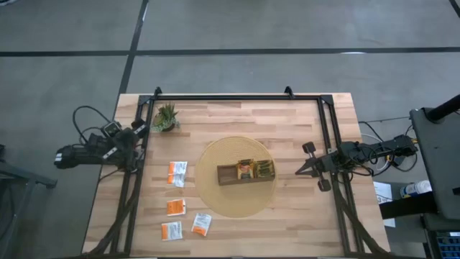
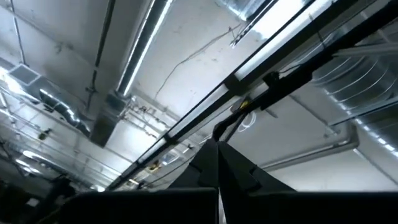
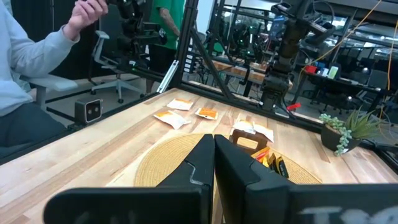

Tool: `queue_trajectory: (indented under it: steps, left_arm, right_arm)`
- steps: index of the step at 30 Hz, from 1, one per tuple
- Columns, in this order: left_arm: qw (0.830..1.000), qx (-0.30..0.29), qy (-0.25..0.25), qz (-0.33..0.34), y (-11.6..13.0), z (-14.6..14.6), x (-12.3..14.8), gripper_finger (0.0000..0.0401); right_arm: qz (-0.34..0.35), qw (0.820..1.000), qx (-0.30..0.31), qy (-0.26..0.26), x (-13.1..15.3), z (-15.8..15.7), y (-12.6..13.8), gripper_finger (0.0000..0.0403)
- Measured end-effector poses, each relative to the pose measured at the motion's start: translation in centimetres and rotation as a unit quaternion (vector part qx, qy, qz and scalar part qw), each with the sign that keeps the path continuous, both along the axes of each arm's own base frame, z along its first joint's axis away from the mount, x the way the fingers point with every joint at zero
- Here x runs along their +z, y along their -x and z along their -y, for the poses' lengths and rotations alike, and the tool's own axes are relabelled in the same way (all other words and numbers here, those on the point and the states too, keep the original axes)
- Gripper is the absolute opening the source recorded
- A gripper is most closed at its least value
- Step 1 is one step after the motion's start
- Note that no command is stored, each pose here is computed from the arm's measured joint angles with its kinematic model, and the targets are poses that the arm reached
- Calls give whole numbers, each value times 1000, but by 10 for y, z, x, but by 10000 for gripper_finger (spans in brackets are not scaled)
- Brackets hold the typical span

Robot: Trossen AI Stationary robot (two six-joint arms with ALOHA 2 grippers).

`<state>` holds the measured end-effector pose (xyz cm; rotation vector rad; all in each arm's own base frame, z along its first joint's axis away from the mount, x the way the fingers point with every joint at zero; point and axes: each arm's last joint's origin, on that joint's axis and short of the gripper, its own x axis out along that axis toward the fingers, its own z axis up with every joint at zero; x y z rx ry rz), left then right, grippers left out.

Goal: Pick & Place Tea
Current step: Put the white tea bag into the left of the wooden organizer

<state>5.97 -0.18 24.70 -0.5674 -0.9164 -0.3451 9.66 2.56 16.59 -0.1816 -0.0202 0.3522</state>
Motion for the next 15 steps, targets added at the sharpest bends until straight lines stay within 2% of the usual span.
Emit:
queue_trajectory:
  steps: [2,7,13,15]
  left_arm:
    - [1000,8,-7,-14,-2,0,-2,0]
    - [996,-56,-10,-64,-9,3,-8,0]
    - [996,-62,-8,-66,-9,3,-8,0]
    - [995,-79,2,-68,-9,3,-8,0]
  right_arm:
    - [0,1000,0,0,0,0,0,9]
    - [0,1000,0,0,0,0,0,9]
    - [0,1000,0,0,0,0,0,9]
    - [0,1000,0,0,0,0,0,9]
